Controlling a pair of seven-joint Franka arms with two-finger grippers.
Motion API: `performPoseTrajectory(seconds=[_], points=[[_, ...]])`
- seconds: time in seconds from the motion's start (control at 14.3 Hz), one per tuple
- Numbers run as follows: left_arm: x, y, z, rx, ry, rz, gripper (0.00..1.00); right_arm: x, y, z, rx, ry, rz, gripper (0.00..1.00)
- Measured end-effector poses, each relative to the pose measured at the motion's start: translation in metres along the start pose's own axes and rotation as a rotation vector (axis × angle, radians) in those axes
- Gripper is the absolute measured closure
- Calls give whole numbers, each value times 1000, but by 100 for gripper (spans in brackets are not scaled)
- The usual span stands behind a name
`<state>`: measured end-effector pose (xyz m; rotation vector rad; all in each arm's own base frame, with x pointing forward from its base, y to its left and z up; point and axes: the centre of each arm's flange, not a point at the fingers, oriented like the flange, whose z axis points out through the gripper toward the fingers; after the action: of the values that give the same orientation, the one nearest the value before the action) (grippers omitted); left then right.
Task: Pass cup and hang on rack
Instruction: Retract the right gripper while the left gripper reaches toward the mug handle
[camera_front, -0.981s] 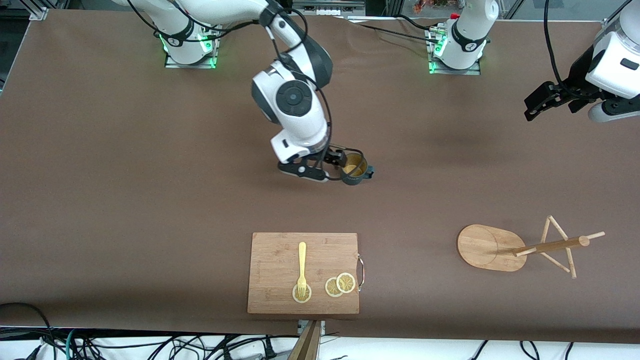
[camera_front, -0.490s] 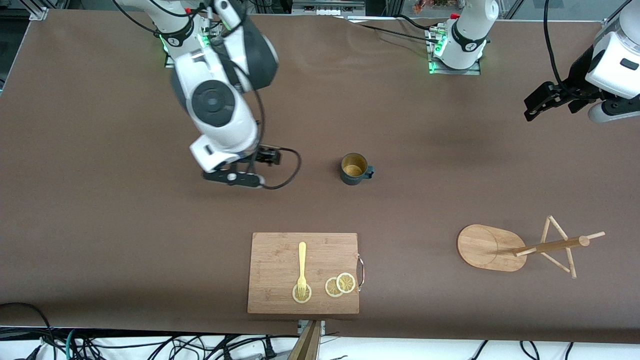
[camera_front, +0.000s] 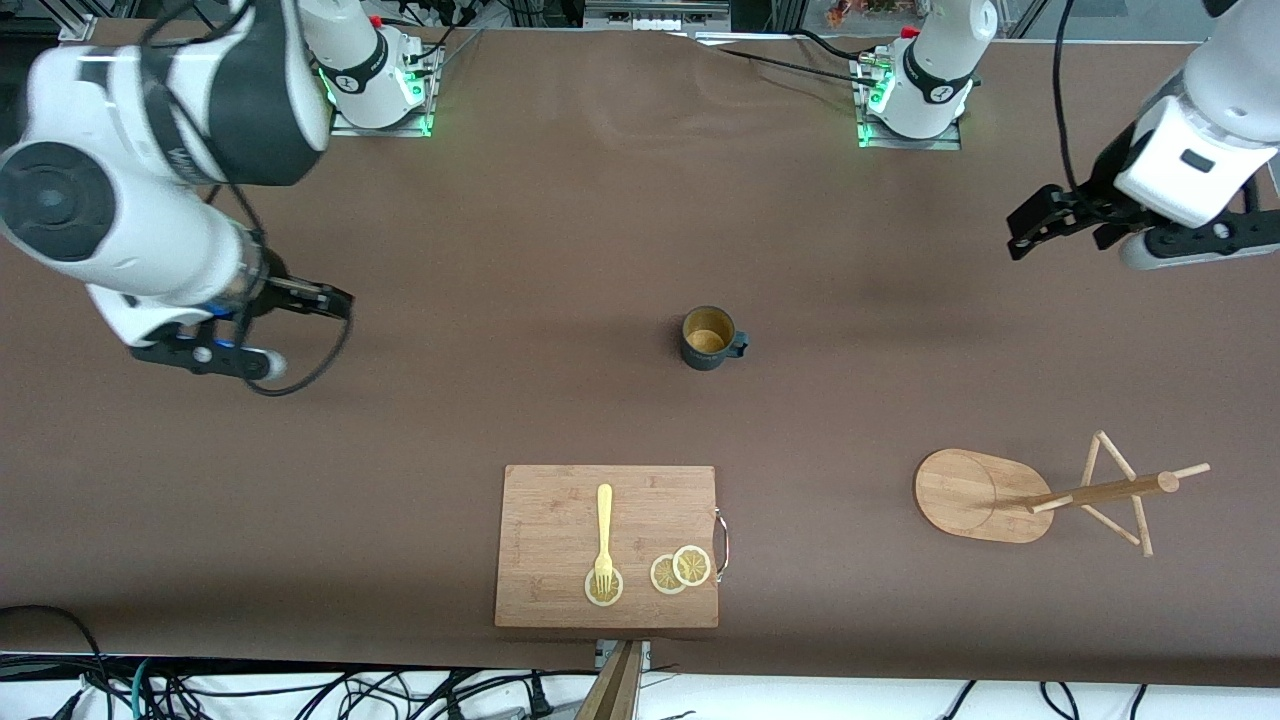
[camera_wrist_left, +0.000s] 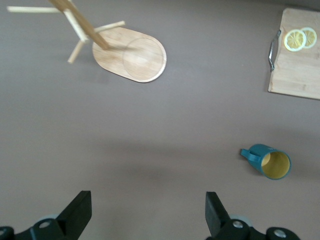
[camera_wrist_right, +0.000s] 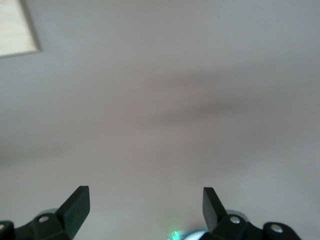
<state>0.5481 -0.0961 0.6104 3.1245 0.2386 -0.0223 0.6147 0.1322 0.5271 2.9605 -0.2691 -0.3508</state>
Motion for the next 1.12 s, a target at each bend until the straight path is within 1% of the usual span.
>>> performPoseTrajectory(seconds=[0.07,0.21,0.42,0.56,0.63,0.84,0.98,1.12], points=[[-1,7,3,0,-6,13,0,2,17,-1,-4,-11,9,0],[-3,20,8,0,-16,40,0,7,43,-6,-2,-5,0,0],[-6,26,23,10,-47,52,0,11,50,-13,7,42,-23,0],[-9,14,46,31,-91,30,0,11,53,-22,23,82,-39,0],[-10,1,61,38,-100,9,0,12,61,-23,31,89,-59,0],[-7,-37,96,29,-80,-1,0,19,102,-18,60,86,-114,0],[-2,-55,117,13,-37,31,0,23,119,-9,92,85,-133,0],[-2,-64,148,-3,2,43,0,24,126,-2,91,98,-168,0]])
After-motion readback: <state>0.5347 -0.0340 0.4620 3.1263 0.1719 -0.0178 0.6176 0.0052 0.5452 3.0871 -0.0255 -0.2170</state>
